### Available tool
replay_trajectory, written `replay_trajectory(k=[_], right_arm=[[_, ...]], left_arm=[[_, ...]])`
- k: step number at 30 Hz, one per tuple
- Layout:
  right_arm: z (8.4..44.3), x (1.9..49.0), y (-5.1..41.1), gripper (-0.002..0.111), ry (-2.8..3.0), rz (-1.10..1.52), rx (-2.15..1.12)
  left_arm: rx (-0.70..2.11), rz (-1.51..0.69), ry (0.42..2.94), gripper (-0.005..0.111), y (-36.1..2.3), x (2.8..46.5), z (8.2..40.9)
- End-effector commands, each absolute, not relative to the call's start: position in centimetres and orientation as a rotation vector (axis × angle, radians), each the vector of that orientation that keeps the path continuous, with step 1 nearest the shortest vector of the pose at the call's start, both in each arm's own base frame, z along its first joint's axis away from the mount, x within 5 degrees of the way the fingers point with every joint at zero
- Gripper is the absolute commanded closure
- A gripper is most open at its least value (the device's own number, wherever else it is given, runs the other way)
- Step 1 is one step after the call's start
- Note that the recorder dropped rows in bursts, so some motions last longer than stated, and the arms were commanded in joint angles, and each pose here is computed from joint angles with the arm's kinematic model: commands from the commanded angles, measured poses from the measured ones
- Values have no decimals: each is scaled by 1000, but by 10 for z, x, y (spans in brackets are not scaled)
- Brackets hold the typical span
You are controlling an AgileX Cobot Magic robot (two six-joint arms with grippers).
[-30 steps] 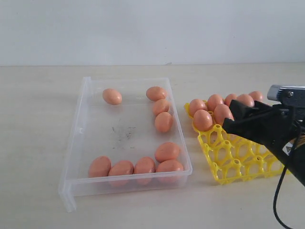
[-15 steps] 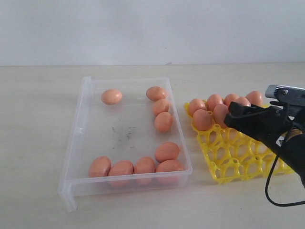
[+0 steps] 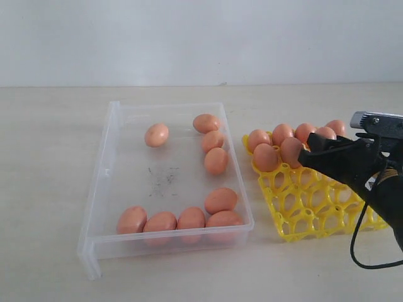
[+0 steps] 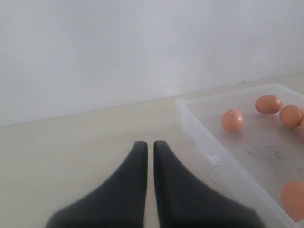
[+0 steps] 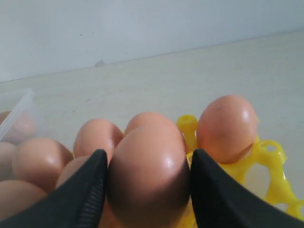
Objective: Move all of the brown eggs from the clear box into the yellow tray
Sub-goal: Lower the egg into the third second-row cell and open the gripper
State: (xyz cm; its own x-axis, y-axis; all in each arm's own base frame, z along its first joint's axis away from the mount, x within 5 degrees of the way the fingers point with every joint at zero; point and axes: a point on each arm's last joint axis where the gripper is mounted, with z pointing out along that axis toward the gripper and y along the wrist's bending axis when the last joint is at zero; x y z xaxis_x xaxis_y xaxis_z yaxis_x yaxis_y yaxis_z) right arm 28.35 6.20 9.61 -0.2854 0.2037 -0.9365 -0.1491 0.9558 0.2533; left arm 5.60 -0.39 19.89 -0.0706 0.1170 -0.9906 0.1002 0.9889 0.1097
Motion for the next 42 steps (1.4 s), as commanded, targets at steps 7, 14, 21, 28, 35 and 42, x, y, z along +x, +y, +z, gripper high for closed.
replay_trajectory(k=[7,14,21,28,35,42], right_arm=[[84,283,60,108,1861,334,57],[85,284,61,108,1858,344,59],[85,283,62,67,1859,351,49],[87,283,61,43,1854,349,53],[126,262,45,43,1748,263,149],[154,230,56,107,1824,385,-29]], left_arm=[[166,3,1644,103,-4,56,198],[166,3,1644,103,-4,56,198],[166,3,1644,103,-4,56,198],[166,3,1644,103,-4,56,198],[166,3,1644,103,-4,56,198],[166,3,1644,103,-4,56,198]])
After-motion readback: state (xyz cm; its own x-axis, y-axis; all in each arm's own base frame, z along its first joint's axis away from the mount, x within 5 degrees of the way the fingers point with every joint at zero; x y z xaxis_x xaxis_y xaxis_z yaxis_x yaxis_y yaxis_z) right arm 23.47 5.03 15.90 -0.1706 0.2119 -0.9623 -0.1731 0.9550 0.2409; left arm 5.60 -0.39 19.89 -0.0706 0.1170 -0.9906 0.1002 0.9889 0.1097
